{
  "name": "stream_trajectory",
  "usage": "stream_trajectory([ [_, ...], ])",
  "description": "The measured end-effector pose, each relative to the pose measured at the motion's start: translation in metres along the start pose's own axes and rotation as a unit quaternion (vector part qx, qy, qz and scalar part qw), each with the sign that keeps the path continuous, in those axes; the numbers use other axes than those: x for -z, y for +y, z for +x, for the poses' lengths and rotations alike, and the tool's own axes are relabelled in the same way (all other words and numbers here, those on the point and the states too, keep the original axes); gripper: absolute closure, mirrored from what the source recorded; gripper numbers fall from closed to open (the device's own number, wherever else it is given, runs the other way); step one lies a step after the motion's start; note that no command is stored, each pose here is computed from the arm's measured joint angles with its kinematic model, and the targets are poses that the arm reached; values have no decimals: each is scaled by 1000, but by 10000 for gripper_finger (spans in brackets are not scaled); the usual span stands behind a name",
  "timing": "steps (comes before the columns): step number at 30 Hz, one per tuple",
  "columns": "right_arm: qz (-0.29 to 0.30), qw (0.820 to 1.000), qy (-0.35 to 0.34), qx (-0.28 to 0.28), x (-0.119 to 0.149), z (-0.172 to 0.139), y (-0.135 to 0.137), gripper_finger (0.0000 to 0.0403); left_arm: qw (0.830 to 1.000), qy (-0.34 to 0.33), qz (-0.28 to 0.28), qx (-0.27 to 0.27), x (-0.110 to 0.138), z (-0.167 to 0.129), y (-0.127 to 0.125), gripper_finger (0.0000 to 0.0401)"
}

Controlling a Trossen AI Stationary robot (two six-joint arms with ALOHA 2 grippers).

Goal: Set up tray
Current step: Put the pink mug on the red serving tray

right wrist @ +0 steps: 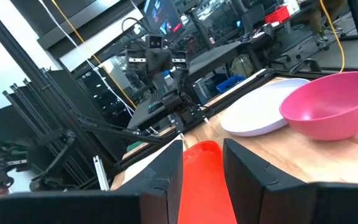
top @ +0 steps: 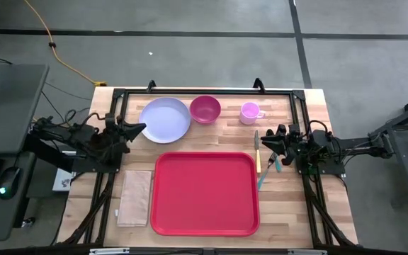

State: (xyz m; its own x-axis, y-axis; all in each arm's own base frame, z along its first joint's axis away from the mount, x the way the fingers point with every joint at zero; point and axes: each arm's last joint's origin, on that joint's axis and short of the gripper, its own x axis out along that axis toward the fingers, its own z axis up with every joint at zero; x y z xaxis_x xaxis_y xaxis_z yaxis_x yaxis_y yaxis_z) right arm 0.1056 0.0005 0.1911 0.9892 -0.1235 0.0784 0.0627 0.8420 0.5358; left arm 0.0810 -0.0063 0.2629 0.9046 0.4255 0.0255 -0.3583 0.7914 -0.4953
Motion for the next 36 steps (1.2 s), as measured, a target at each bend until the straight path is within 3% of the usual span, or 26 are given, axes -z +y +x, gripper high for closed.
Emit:
stream_trajectory([
  [8, 0, 1000, -4, 7, 0, 0, 0, 311, 991, 73, 84, -68, -17, 15, -24, 357],
  [20, 0, 1000, -4, 7, 0, 0, 0, 311, 957, 172, 181, -147, -32, 45, -64, 357],
  [26, 0, 1000, -4, 7, 0, 0, 0, 311, 946, 205, 142, -210, -41, 49, -73, 357],
  [36, 0, 1000, -4, 7, 0, 0, 0, 311, 933, 185, -34, -308, -55, 35, -65, 357],
])
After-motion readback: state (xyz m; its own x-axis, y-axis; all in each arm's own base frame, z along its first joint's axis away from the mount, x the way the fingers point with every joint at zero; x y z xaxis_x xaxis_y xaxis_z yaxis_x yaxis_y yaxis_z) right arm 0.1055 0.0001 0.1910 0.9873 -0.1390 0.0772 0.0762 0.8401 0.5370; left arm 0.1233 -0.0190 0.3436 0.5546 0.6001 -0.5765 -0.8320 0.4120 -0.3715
